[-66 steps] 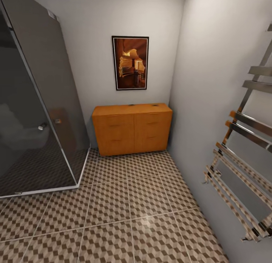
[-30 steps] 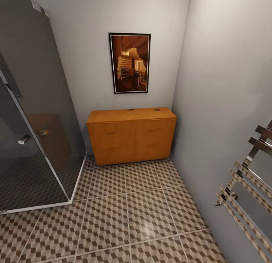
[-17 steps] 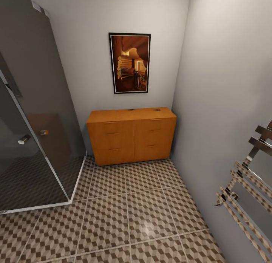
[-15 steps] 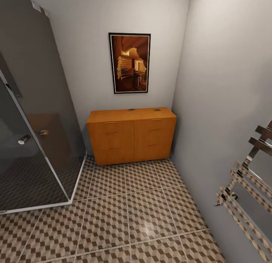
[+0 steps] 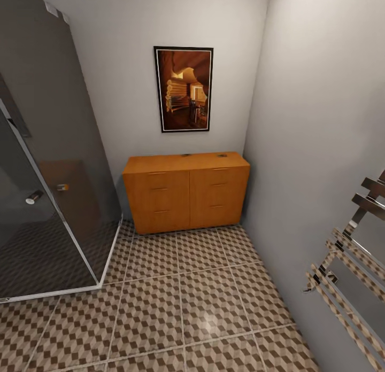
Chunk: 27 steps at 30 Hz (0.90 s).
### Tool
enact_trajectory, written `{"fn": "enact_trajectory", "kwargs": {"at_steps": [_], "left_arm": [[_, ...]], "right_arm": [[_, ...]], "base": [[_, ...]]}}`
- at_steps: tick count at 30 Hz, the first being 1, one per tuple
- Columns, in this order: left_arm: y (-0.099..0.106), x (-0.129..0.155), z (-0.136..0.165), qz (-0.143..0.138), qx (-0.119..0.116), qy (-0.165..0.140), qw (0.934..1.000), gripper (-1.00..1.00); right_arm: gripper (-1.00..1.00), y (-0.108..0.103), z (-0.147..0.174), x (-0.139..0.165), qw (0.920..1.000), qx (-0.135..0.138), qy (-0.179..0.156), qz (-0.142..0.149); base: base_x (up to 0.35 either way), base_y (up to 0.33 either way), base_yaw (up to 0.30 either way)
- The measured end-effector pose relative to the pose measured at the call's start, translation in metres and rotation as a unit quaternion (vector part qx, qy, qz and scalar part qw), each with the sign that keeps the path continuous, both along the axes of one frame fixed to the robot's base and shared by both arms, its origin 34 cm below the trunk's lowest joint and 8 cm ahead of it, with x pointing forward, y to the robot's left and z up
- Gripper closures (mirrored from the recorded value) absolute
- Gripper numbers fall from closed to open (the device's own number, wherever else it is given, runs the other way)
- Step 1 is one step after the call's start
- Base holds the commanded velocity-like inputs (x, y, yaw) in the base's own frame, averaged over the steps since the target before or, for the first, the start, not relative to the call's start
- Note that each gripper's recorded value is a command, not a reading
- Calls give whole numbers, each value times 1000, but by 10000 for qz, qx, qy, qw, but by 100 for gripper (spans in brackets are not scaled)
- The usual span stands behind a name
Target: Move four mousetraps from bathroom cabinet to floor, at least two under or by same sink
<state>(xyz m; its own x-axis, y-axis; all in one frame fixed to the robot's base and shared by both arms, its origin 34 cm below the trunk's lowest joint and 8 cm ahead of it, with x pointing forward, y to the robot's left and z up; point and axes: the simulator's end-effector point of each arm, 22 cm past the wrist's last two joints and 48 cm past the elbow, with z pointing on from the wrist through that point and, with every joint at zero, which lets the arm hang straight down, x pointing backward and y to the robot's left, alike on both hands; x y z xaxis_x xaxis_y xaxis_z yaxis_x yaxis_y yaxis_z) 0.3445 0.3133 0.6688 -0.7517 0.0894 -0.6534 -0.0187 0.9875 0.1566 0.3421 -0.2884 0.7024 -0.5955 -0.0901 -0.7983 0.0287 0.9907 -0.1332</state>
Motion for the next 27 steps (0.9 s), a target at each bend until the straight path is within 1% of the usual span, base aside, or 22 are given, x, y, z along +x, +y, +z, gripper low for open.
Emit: {"fn": "enact_trajectory", "kwargs": {"at_steps": [14, 19, 27], "left_arm": [[0, 0, 0, 0, 0, -3, 10000, -100], [0, 0, 0, -4, 0, -5, 10000, -100], [-1, 1, 0, -3, 0, -8, 10000, -100]], "right_arm": [[-100, 4, 0, 0, 10000, 24, 0, 7], [-100, 10, 0, 0, 10000, 67, 0, 13], [-100, 12, 0, 0, 10000, 81, -1, 4]], "base": [[0, 0, 0], [0, 0, 0], [0, 0, 0]]}}
